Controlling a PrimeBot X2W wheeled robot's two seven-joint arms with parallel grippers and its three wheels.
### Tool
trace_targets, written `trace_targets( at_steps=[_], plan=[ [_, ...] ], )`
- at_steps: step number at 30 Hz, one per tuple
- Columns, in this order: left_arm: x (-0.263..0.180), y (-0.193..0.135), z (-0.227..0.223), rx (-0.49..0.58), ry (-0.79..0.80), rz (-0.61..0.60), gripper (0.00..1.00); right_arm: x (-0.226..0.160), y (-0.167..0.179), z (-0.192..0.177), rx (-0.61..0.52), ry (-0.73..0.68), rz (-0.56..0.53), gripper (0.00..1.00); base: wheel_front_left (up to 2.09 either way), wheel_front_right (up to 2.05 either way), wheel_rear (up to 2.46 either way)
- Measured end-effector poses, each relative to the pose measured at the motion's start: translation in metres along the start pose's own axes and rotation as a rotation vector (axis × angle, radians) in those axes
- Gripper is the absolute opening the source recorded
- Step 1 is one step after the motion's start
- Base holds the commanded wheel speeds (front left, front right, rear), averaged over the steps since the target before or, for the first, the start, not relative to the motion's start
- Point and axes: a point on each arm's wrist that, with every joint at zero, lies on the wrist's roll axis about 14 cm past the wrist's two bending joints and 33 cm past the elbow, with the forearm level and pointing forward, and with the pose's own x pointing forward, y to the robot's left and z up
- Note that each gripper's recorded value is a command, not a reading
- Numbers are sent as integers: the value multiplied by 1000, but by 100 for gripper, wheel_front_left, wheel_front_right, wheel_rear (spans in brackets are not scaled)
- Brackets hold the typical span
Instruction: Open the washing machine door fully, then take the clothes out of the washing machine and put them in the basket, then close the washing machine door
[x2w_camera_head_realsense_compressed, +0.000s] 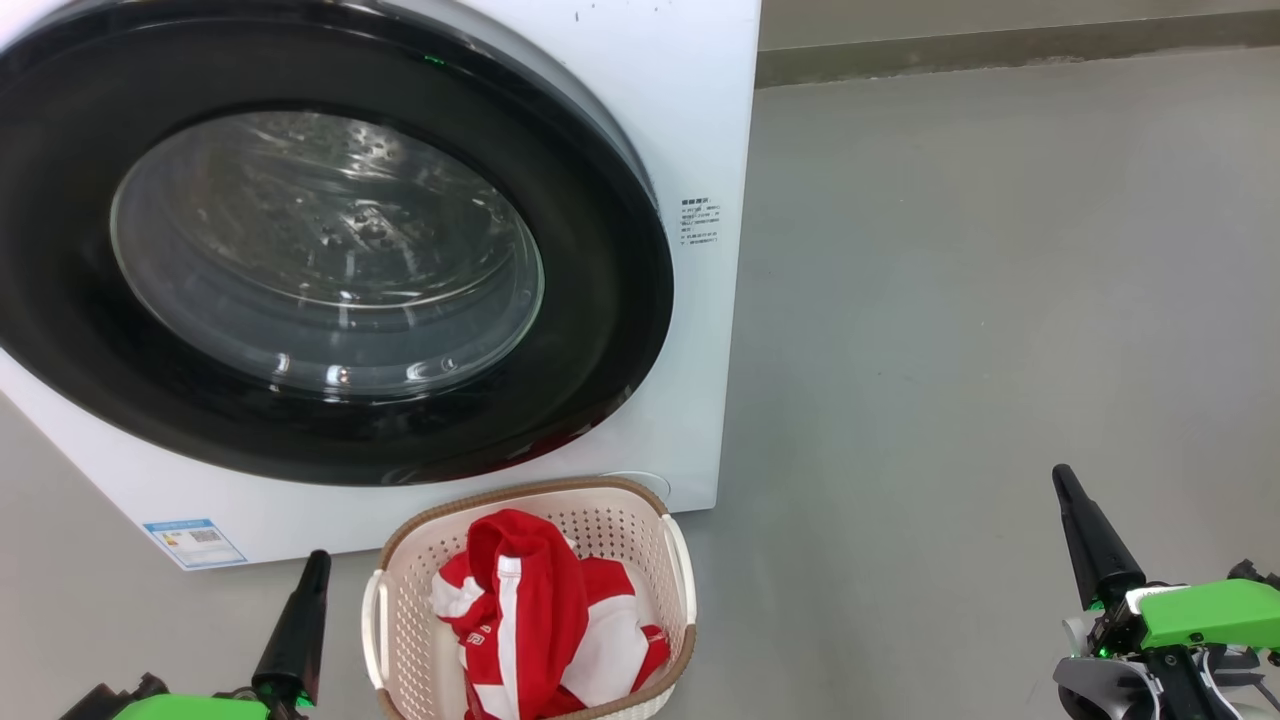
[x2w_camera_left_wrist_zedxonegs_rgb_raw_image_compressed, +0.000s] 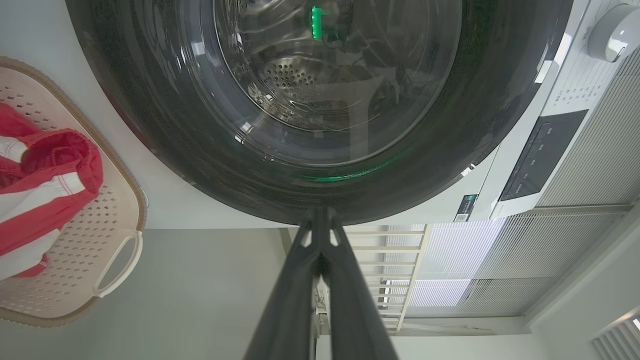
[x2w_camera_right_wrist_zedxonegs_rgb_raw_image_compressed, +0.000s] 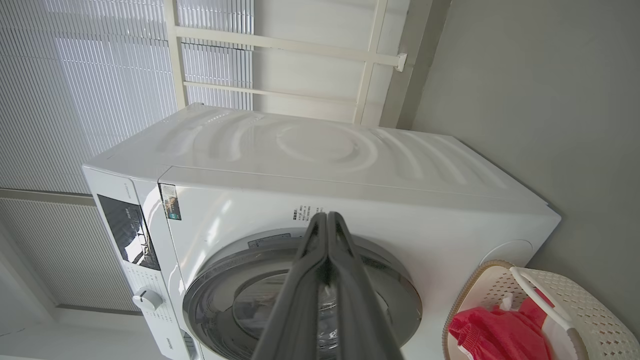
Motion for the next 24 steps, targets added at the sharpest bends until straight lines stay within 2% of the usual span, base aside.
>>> trace_targets(
  at_steps=[24],
  plan=[
    [0, 0, 0, -2, -1, 0, 0, 0, 0, -1, 1, 2, 0, 0, 0, 0, 0]
  ],
)
